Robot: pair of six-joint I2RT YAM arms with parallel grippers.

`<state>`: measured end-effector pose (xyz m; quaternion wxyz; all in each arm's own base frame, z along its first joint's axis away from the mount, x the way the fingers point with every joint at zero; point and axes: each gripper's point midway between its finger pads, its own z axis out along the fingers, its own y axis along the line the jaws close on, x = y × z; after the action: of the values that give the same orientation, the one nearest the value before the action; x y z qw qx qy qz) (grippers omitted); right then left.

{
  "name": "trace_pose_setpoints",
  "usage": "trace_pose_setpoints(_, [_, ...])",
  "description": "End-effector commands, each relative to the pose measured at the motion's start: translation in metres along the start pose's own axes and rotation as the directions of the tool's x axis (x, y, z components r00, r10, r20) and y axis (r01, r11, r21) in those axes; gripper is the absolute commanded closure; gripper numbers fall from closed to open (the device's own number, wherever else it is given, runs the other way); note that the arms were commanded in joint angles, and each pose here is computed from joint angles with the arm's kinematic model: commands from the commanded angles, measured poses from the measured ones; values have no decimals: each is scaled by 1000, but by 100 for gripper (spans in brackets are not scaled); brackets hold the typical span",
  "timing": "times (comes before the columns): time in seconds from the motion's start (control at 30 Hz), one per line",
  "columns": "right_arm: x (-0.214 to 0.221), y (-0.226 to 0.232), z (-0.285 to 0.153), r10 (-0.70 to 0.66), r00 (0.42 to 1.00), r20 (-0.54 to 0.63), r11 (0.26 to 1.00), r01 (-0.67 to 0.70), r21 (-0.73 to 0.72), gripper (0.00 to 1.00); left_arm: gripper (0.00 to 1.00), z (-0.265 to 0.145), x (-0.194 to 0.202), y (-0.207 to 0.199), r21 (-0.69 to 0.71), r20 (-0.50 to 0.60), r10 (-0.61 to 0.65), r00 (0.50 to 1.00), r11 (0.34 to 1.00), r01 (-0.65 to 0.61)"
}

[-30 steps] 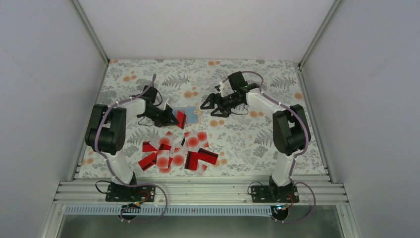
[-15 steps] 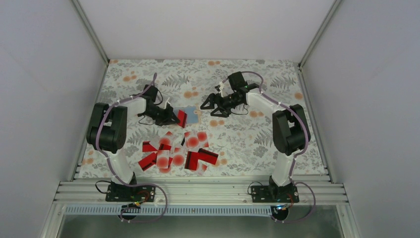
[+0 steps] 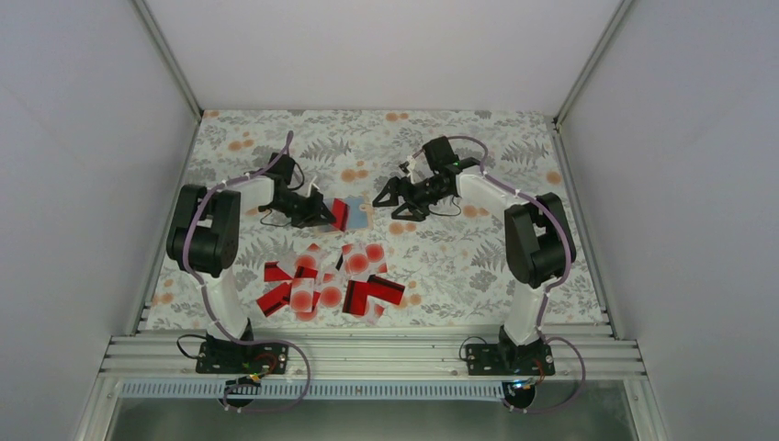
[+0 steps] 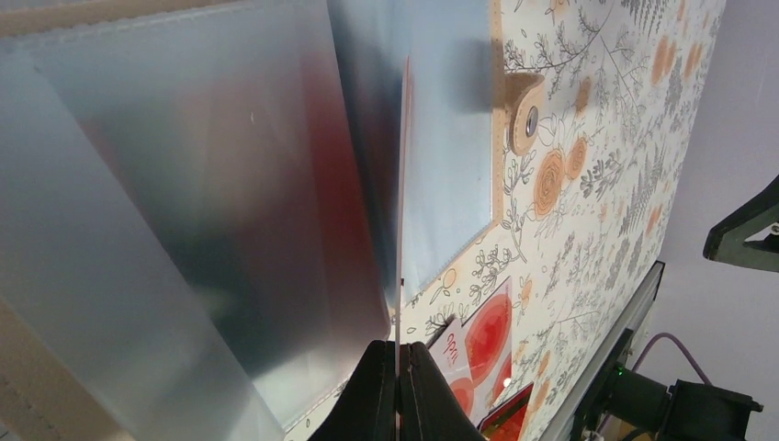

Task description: Put the credit cards into the card holder

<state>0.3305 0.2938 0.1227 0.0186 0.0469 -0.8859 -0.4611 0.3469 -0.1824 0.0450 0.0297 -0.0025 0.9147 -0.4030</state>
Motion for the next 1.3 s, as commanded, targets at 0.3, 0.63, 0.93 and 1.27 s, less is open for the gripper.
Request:
trace_pose_setpoints(0.3, [7,-11,8,3,1000,-30,1000,-3,7,17,98,3,-19,-3,40,55,4,998,999,-6])
trace_pose_setpoints(0.63, [10,-15,11,7,999,-41,1000,-7,3,19,98,10,-18,-3,47,74,-16,997,999,13])
trace_pose_setpoints(0.93, [13,-18,12,3,999,-48,1000,-3,5,19,98,22,-13,-8,27,76,-22,997,999,20])
trace_pose_setpoints(1.27, [18,-24,12,13,999,-48,1000,-13,17,19,98,26,-9,-7,-2,101,-56,993,998,56])
